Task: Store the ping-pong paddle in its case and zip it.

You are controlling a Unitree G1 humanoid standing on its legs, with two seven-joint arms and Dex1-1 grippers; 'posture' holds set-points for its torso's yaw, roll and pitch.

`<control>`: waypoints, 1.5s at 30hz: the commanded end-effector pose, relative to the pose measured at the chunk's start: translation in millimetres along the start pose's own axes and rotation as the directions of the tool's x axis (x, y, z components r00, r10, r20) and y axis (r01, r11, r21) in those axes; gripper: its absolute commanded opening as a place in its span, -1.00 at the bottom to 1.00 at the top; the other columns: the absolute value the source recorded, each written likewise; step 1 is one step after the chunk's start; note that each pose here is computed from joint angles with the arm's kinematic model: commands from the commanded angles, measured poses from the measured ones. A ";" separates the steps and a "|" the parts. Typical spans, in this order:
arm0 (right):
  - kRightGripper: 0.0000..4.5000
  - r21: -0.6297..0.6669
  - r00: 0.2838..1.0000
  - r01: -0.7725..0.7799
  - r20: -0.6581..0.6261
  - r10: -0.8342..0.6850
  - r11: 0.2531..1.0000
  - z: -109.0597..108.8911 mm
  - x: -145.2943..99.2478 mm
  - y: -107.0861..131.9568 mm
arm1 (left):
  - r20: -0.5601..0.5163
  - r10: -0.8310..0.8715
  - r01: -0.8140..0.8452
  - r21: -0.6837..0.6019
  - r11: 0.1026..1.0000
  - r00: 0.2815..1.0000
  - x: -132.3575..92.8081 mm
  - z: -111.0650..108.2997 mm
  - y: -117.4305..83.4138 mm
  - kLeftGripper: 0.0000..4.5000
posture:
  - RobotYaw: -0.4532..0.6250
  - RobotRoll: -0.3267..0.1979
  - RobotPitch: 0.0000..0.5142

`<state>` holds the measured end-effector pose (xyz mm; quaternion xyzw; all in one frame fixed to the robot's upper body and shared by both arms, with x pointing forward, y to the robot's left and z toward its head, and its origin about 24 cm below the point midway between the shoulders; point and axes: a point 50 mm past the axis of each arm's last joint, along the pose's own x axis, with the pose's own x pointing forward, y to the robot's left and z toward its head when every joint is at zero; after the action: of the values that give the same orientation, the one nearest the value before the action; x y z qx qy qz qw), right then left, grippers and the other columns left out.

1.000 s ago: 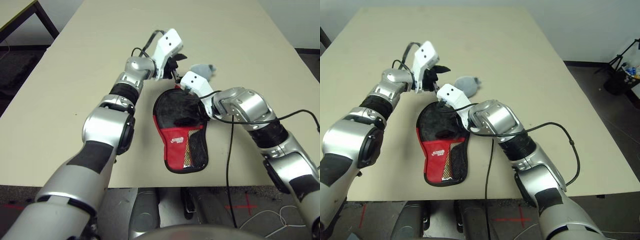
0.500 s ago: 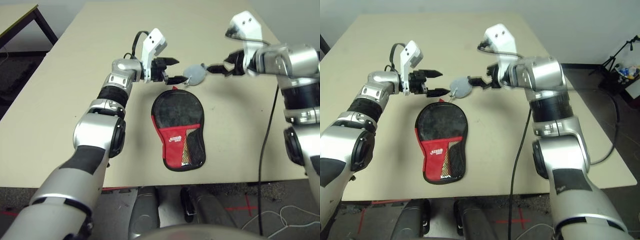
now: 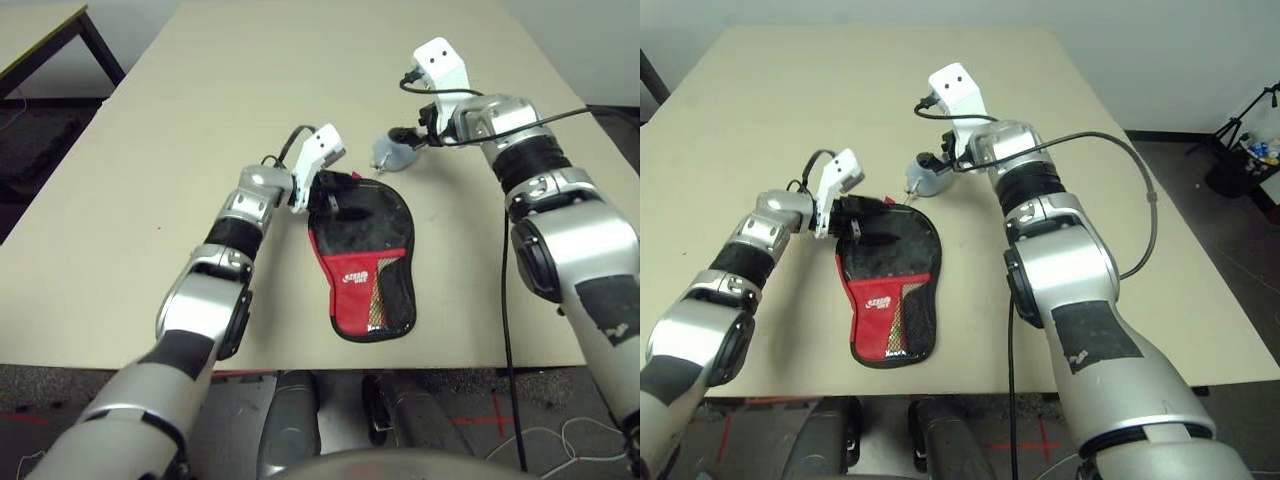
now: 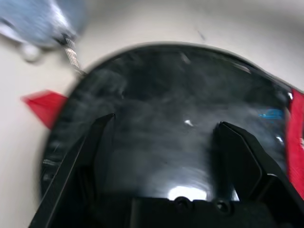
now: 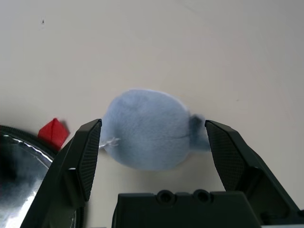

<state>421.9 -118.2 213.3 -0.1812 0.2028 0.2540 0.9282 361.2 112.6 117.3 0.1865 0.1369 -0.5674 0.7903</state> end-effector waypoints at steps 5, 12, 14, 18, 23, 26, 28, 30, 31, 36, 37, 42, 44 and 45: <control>1.00 -0.041 1.000 -0.004 -0.010 0.004 0.999 -3.2 8.0 8.2 | -0.062 -0.054 0.052 -0.039 0.998 0.997 13.1 -16.9 -35.6 0.99 | 0.23 0.25 -0.20; 1.00 -0.078 1.000 0.020 -0.015 -0.021 0.997 -7.9 15.7 16.4 | -0.061 -0.047 0.044 -0.051 0.998 0.997 12.9 -11.9 -42.9 0.99 | 0.30 0.25 -0.13; 1.00 -0.093 0.999 0.035 -0.018 -0.037 0.995 -9.9 17.5 17.3 | -0.063 -0.040 0.037 -0.052 0.998 0.997 11.8 -10.9 -42.8 0.99 | 0.32 0.25 -0.11; 1.00 -0.140 0.996 0.065 -0.044 -0.072 0.988 -18.8 19.9 16.2 | -0.078 -0.031 0.027 -0.050 0.998 0.996 10.0 -11.9 -43.4 0.99 | 0.33 0.25 -0.09; 0.76 -0.217 0.992 0.085 -0.071 -0.103 0.972 -26.6 20.5 12.8 | -0.095 -0.033 0.029 -0.045 0.999 0.995 10.9 -13.6 -45.5 1.00 | 0.33 0.25 -0.10; 0.34 -0.251 0.988 0.091 -0.095 -0.119 0.964 -31.6 19.5 9.1 | -0.112 -0.036 0.031 -0.038 0.999 0.993 12.1 -14.8 -45.4 1.00 | 0.31 0.25 -0.13; 0.06 -0.258 0.986 0.090 -0.113 -0.123 0.962 -35.3 18.8 6.8 | -0.126 -0.031 0.027 -0.034 0.999 0.992 13.0 -15.6 -43.8 1.00 | 0.29 0.25 -0.14; -0.21 -0.259 0.984 0.090 -0.124 -0.125 0.962 -38.2 17.9 4.7 | -0.149 -0.021 0.018 -0.025 1.000 0.989 14.1 -16.7 -41.2 1.00 | 0.27 0.25 -0.18; -0.33 -0.258 0.983 0.092 -0.128 -0.128 0.962 -39.1 17.2 3.2 | -0.159 -0.019 0.016 -0.019 1.000 0.987 14.9 -17.0 -39.9 1.00 | 0.26 0.25 -0.19; -0.87 -0.247 0.976 0.135 -0.131 -0.172 0.959 -41.7 9.3 -11.7 | -0.185 -0.010 0.012 0.006 1.000 0.983 21.3 -14.9 -33.8 1.00 | 0.22 0.25 -0.27; -0.91 -0.243 0.974 0.149 -0.130 -0.184 0.959 -42.1 7.1 -15.4 | -0.189 -0.009 0.011 0.010 1.000 0.982 22.5 -14.5 -32.6 1.00 | 0.21 0.25 -0.28; -0.92 -0.216 0.962 0.188 -0.156 -0.224 0.958 -53.1 -3.8 -34.1 | -0.233 0.029 -0.025 0.021 0.999 0.972 26.4 -17.1 -24.2 1.00 | 0.16 0.25 -0.36; -0.92 -0.194 0.958 0.199 -0.167 -0.232 0.961 -58.9 -7.4 -39.8 | -0.248 0.037 -0.034 0.017 0.999 0.968 27.3 -19.6 -22.0 1.00 | 0.14 0.25 -0.39; -0.92 -0.186 0.957 0.203 -0.169 -0.235 0.961 -60.6 -8.5 -41.5 | -0.251 0.039 -0.036 0.015 0.999 0.967 27.9 -20.2 -21.2 1.00 | 0.13 0.25 -0.40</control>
<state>424.1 -150.5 182.6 -0.3054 0.2127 0.1939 0.9077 349.3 68.3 122.6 0.2364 0.1373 -0.5730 0.7726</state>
